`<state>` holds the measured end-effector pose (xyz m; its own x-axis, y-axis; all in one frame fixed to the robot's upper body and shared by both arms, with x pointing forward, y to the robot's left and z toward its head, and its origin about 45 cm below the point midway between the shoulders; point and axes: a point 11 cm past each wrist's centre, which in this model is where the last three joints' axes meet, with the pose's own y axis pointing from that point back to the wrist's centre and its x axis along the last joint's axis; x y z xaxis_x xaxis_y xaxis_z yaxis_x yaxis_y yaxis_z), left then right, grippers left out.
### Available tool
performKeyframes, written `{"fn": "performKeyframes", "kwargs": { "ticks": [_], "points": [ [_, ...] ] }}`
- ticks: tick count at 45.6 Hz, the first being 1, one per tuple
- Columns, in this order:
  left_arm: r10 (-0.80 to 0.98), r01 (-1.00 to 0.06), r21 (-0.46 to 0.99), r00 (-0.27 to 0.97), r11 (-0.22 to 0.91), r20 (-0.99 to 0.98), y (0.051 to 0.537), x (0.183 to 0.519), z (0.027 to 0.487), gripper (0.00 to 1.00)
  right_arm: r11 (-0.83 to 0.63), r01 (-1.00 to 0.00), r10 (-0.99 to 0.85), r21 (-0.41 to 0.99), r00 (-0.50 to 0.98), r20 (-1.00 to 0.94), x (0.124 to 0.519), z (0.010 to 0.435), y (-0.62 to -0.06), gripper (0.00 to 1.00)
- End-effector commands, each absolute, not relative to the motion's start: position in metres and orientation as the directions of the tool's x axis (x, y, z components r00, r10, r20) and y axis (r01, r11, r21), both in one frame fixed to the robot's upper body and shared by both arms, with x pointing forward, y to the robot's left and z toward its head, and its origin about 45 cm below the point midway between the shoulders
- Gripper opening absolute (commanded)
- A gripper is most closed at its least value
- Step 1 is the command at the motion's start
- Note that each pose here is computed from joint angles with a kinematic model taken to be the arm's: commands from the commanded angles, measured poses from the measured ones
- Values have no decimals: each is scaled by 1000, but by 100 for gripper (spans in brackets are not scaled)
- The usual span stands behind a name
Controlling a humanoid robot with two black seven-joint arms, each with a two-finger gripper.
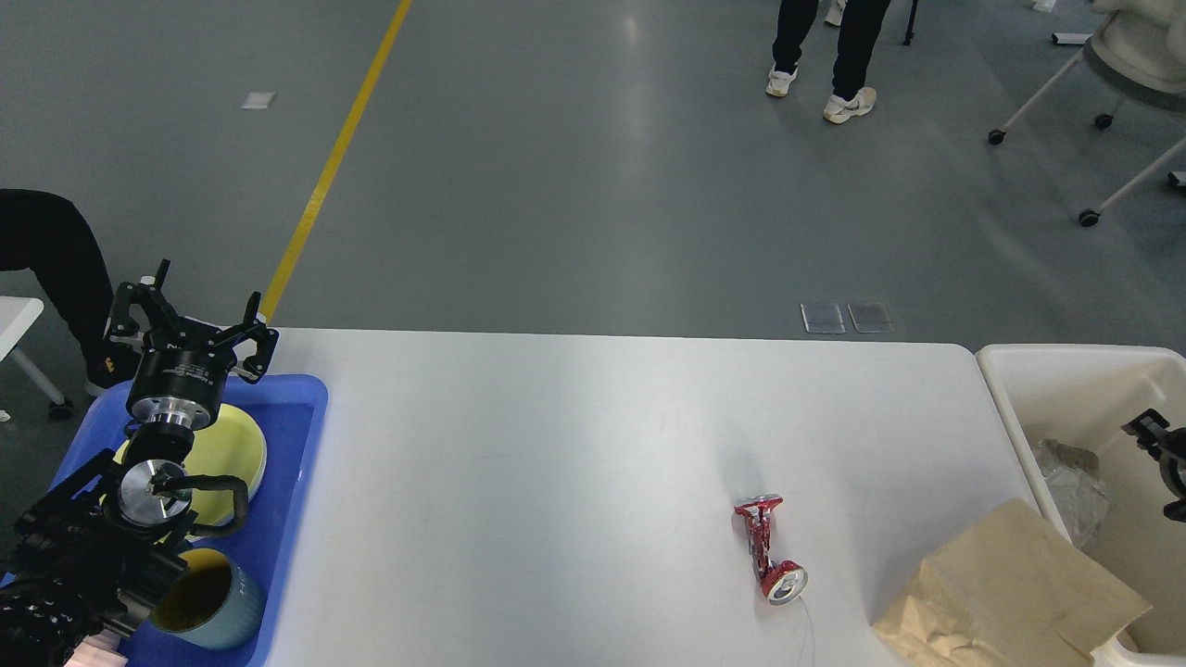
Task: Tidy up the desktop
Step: 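Lower the right gripper down to the brown paper bag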
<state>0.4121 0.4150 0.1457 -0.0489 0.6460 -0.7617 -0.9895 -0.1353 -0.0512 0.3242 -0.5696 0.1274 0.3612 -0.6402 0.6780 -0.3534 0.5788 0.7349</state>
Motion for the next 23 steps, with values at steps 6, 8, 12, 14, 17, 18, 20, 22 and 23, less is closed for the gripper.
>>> {"fn": "performKeyframes", "kwargs": {
  "ticks": [6,8,12,14,17,18,20,22,23],
  "points": [
    [646,-989,-51,-50,-136,-762,415,412,146,97,501,-399,-572,768,513,640,371,181,-533,100],
    [646,-990,-52,-48,-135,-762,415,412,146,97,484,-408,-558,774,537,632,378,193,-523,100],
    [646,-990,-52,-48,-135,-762,415,412,146,97,407,-413,-552,815,600,579,388,220,-491,100],
    [646,-990,-52,-48,-135,-762,415,412,146,97,358,-396,-553,845,640,534,389,228,-475,100],
    [646,-989,-51,-50,-136,-762,415,412,146,97,286,-356,-549,890,700,457,387,238,-455,100],
    [646,-990,-52,-48,-135,-762,415,412,146,97,260,-347,-546,901,717,433,387,244,-448,100],
    [646,-990,-52,-48,-135,-762,415,412,146,97,209,-322,-539,923,750,384,387,253,-435,100],
    [646,-990,-52,-48,-135,-762,415,412,146,97,158,-294,-527,943,782,332,387,262,-421,100],
    [646,-989,-51,-50,-136,-762,415,412,146,97,135,-281,-518,950,797,310,386,267,-415,100]
  ]
}}
